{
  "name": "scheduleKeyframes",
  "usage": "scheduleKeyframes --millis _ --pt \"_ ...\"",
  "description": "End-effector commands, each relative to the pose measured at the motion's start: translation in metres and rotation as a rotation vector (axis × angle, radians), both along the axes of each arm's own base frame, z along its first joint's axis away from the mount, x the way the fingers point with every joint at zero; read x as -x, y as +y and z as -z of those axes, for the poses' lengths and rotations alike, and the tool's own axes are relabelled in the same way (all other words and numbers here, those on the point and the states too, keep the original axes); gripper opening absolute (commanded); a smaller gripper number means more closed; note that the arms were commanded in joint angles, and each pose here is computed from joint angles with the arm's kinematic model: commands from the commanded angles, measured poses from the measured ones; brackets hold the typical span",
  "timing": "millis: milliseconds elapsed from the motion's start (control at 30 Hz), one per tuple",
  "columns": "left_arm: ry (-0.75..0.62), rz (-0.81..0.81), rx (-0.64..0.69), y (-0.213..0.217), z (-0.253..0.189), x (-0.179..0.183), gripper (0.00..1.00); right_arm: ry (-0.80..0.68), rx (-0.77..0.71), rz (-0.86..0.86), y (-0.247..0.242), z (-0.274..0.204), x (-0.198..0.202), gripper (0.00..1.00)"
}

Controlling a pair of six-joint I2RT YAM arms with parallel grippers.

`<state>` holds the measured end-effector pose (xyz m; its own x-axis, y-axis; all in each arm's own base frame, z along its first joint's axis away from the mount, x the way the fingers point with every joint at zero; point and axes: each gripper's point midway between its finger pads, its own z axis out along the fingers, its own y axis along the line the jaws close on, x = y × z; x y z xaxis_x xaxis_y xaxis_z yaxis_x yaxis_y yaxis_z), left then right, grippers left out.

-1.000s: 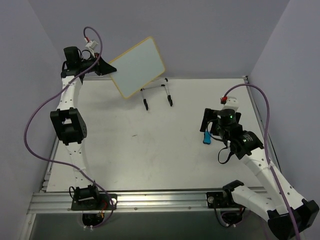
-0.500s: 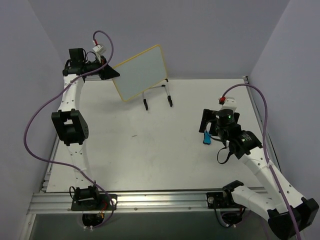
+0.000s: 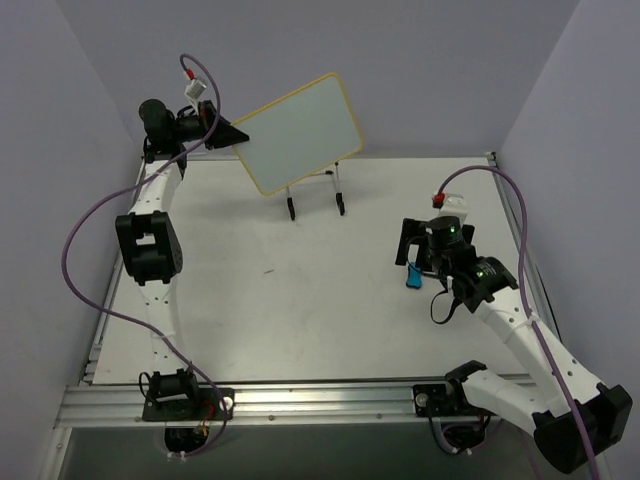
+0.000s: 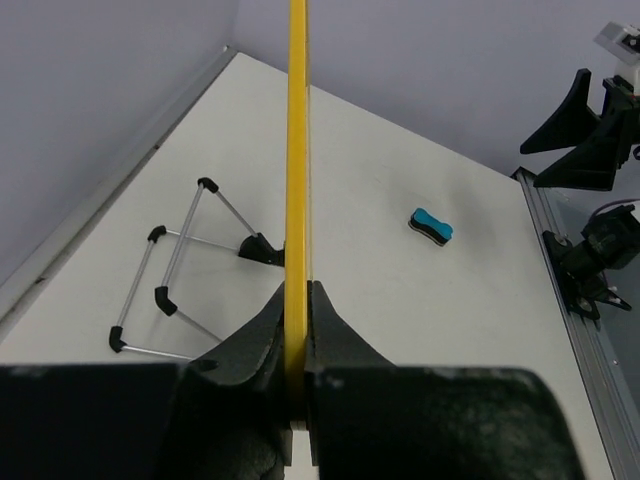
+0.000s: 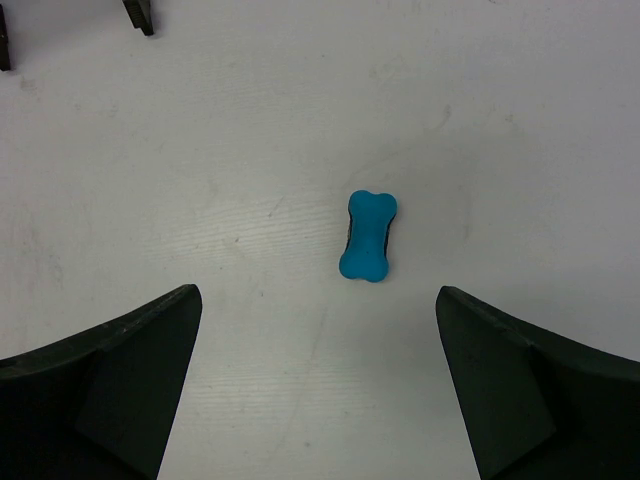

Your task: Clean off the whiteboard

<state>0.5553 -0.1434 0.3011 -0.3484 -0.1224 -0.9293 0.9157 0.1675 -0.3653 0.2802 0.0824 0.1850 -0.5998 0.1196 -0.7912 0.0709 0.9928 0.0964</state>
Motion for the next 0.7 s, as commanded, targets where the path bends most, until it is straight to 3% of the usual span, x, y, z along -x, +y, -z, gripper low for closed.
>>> scheduleKeyframes --millis 0,267,333,367,400,467,500,567,667 --pt "-0.085 0.072 -0.016 -0.003 -0.012 0.017 0.02 0.006 0.023 0.016 -0.003 0.004 0.002 1.00" --pt "-0.037 -0.018 0.004 0.003 0.008 -0.005 0.02 0.018 0.033 0.018 -0.003 0.007 0.000 1.00" --pt "-0.042 -0.072 -0.055 0.007 0.011 -0.015 0.02 0.017 0.034 0.017 -0.003 0.007 0.001 1.00" --pt "0.224 -0.098 -0.114 0.004 0.043 0.001 0.02 0.017 0.034 0.018 -0.003 0.007 0.001 1.00" --pt "-0.016 -0.158 -0.251 0.008 0.049 -0.015 0.02 0.015 0.030 0.018 -0.003 0.006 0.001 1.00" --pt "-0.103 -0.153 -0.221 0.008 0.034 -0.023 0.02 0.012 0.028 0.014 -0.002 0.005 0.001 1.00" --pt "-0.012 -0.121 -0.168 0.005 0.036 -0.017 0.02 0.013 0.028 0.012 -0.002 0.006 0.001 1.00" --pt "0.031 -0.110 -0.184 0.004 0.044 -0.012 0.02 0.011 0.026 0.007 0.000 0.005 0.002 1.00" --pt "-0.005 -0.080 -0.193 0.001 0.050 -0.008 0.02 0.010 0.025 0.006 0.000 0.005 0.002 1.00"
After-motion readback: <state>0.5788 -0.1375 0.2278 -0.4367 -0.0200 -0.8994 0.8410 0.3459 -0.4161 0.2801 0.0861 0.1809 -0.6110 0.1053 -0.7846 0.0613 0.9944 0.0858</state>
